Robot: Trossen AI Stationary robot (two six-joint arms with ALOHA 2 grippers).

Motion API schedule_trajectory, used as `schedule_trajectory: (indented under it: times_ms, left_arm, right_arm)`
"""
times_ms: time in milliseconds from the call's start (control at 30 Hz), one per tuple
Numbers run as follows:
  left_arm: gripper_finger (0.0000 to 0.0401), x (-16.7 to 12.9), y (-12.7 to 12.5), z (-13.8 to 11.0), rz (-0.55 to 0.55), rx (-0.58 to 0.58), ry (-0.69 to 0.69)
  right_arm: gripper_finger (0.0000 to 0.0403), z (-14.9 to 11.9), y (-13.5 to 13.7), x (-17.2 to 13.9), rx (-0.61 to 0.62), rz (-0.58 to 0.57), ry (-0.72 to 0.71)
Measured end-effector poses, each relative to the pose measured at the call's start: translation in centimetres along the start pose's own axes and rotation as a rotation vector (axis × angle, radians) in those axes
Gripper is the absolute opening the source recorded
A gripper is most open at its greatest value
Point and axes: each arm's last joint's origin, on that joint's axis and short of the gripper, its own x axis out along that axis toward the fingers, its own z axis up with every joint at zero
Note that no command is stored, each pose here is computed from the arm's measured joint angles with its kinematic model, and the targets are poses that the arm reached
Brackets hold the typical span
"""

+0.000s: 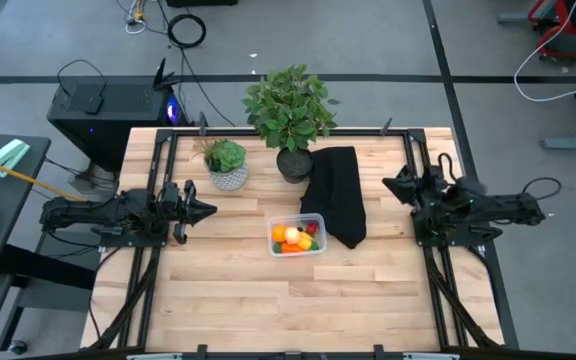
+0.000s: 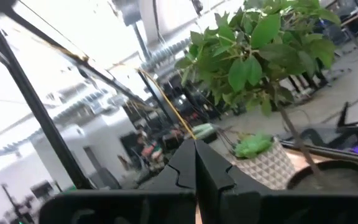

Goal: Pick and placing Produce into tupperware
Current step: Return to Home Position

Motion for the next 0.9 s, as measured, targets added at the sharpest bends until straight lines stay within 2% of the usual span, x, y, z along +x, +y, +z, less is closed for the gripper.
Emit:
schedule_trajectory:
  times_ms: [133,533,700,900]
  left_arm:
    - [0.0034,0.0,0.0,0.0,0.000,0.000,-0.001]
    - [0.0029,0.0,0.0,0.0,0.000,0.000,-0.001]
    - [0.0036,0.0,0.0,0.0,0.000,0.000,-0.001]
    - [0.0030,0.0,0.0,0.0,0.000,0.000,-0.001]
  right_arm:
    - [0.0000,-1.6,-0.9,-0.1,0.032,0.026,-0.045]
    - [0.0000,-1.6,-0.7,-0.1,-0.017,0.079,-0.038]
    - [0.0000,-2.2,-0.8,-0.1,0.000,0.087,0.047]
    - [0.0000,-4.1,-1.6,-0.4,0.070,0.049,0.272]
